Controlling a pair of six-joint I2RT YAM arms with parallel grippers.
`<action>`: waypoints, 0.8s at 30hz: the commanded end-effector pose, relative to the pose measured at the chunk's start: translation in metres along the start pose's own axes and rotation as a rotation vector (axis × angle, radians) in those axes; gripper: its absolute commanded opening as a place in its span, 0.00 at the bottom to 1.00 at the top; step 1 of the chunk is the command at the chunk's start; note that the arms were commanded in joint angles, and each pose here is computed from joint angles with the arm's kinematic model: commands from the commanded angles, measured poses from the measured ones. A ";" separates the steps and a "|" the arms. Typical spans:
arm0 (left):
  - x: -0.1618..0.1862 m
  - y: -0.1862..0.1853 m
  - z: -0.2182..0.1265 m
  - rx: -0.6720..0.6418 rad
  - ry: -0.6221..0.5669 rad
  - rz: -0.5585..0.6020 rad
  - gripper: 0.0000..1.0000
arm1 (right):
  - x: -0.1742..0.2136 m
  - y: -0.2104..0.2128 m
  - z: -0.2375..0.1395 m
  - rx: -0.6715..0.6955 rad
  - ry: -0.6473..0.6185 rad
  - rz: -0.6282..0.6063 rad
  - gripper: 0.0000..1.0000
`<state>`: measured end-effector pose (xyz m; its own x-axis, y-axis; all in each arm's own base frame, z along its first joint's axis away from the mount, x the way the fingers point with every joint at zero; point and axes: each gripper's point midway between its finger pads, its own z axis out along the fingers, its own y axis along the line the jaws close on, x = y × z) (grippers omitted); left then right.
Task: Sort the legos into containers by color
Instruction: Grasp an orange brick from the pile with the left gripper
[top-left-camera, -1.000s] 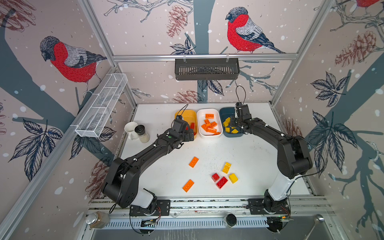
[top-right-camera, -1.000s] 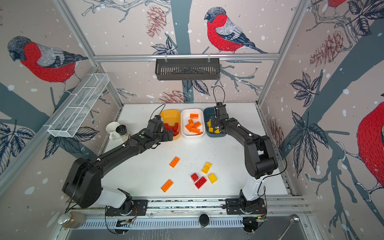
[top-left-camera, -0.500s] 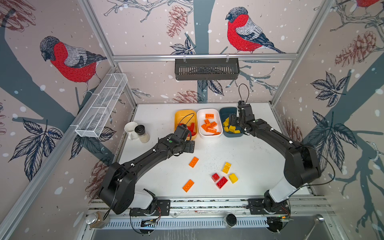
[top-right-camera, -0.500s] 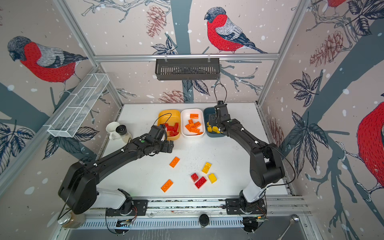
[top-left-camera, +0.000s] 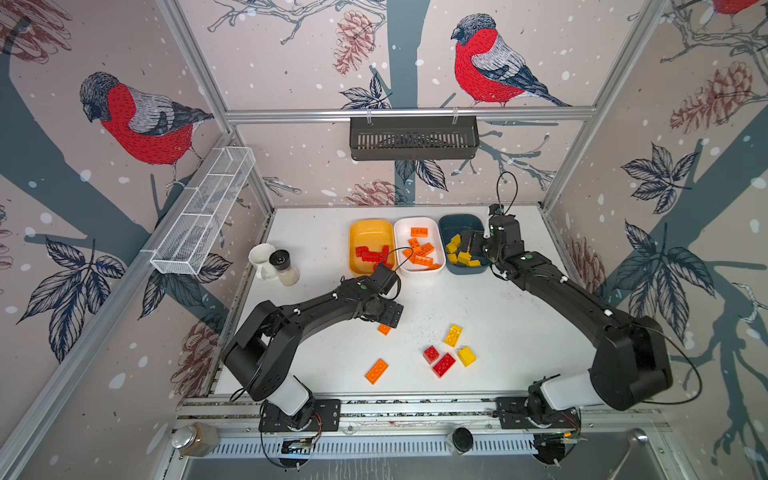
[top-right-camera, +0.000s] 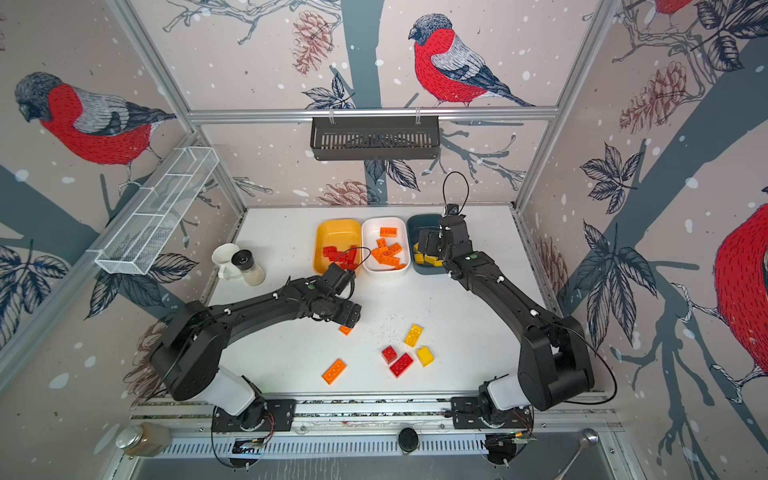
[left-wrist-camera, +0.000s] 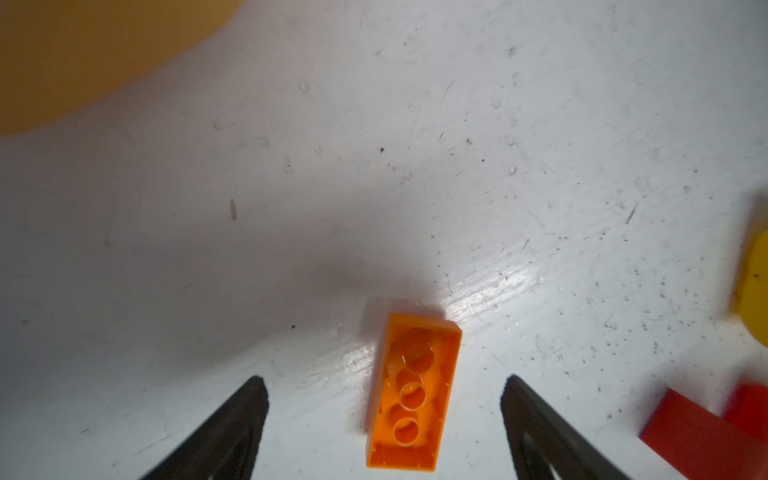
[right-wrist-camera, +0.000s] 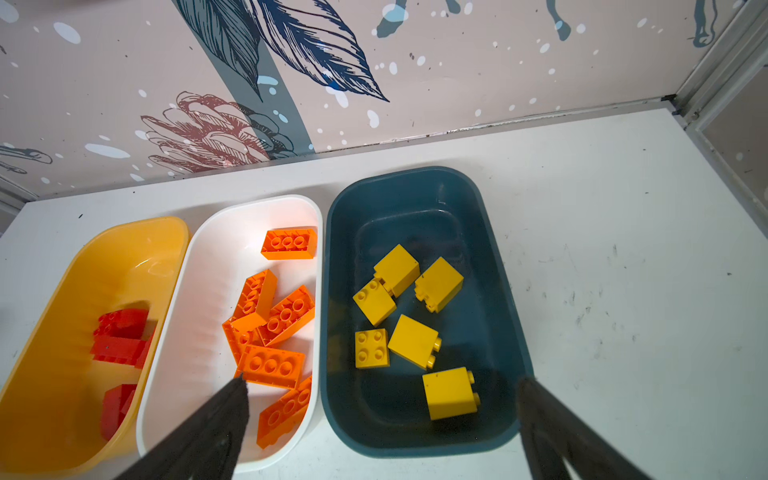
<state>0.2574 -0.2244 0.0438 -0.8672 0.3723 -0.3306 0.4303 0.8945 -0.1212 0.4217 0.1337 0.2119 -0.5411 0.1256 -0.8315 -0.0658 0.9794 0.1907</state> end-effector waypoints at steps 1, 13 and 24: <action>0.009 -0.007 0.008 0.027 0.040 0.037 0.85 | -0.008 -0.005 -0.005 0.022 -0.040 0.021 1.00; 0.028 -0.012 0.028 0.065 0.107 0.045 0.50 | -0.010 -0.009 -0.014 0.002 -0.055 0.040 1.00; -0.009 -0.020 0.003 0.067 -0.034 0.049 0.29 | -0.009 -0.018 -0.020 0.011 -0.069 0.055 0.99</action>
<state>0.2478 -0.2374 0.0297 -0.8490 0.4254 -0.3135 0.4874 0.8595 -0.1536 0.4085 0.1113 0.2163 -0.5198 0.1699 -0.8372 -0.0200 0.9773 0.2107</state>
